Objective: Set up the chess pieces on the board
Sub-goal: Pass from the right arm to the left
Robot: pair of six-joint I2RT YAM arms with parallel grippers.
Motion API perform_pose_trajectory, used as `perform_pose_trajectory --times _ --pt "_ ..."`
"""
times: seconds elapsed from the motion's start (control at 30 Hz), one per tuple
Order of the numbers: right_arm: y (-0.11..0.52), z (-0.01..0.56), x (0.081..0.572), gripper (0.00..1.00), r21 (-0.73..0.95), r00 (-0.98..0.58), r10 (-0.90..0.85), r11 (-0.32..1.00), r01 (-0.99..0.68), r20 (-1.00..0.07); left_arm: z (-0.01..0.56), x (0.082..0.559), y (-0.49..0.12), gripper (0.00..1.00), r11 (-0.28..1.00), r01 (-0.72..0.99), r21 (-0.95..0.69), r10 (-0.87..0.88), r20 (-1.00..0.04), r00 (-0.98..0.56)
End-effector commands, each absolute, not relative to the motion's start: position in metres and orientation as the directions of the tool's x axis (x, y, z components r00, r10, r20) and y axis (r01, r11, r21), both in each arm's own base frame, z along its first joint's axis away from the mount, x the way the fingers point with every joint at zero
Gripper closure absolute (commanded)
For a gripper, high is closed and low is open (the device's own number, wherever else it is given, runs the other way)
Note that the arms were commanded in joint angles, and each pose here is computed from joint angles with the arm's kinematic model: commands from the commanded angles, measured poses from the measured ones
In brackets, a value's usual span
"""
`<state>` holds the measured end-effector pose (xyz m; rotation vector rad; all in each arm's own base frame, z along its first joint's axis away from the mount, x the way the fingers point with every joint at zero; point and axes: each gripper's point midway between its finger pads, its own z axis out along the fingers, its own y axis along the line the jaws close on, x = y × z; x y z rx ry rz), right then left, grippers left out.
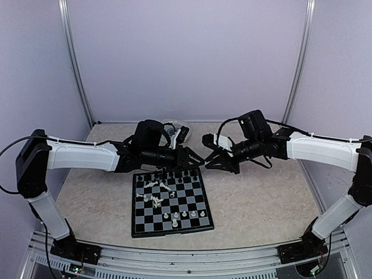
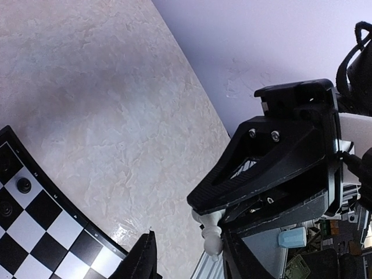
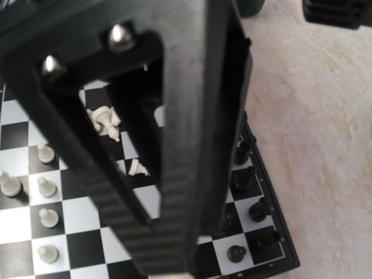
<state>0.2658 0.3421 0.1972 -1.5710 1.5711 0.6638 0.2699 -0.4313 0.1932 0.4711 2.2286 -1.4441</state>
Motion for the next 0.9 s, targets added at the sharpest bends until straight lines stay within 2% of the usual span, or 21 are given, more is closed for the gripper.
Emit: perform_pose_trajectory --times 0.0,0.3,0.4,0.47,0.57,0.6,0.63,0.73,0.87 --pt "0.343 0.207 0.261 0.91 -0.173 0.104 -0.533 0.081 -0.982 -0.840 0.204 0.268 -0.443 0.63 0.350 0.527 -0.775 0.052 -0.546 -0.836" --pt "0.342 0.203 0.262 0.90 -0.170 0.098 -0.540 0.085 -0.982 -0.836 0.201 0.265 -0.449 0.86 0.343 0.523 -0.780 0.071 -0.533 -0.843" --pt "0.342 0.202 0.264 0.82 -0.178 0.098 -0.547 0.096 -0.979 -0.831 0.202 0.265 -0.448 0.92 0.359 0.529 -0.769 0.083 -0.538 -0.839" --pt "0.339 0.202 0.264 0.72 -0.177 0.093 -0.559 0.099 -0.979 -0.824 0.205 0.266 -0.441 0.94 0.411 0.549 -0.728 0.111 -0.557 -0.823" --pt "0.335 0.204 0.257 0.59 -0.165 0.100 -0.555 0.068 -0.984 -0.826 0.208 0.270 -0.411 0.94 0.569 0.574 -0.588 0.186 -0.588 -0.787" --pt "0.333 0.204 0.256 0.56 -0.158 0.097 -0.552 0.063 -0.985 -0.828 0.200 0.265 -0.394 0.94 0.632 0.564 -0.532 0.236 -0.561 -0.794" --pt "0.330 0.204 0.257 0.54 -0.154 0.093 -0.551 0.066 -0.986 -0.829 0.205 0.266 -0.384 0.94 0.661 0.574 -0.484 0.252 -0.577 -0.777" --pt "0.326 0.199 0.262 0.52 -0.149 0.084 -0.560 0.072 -0.986 -0.824 0.192 0.245 -0.339 0.94 0.753 0.555 -0.355 0.357 -0.488 -0.796" --pt "0.324 0.185 0.267 0.52 -0.152 0.076 -0.592 0.080 -0.985 -0.802 0.177 0.210 -0.298 0.94 0.812 0.526 -0.252 0.410 -0.394 -0.822"
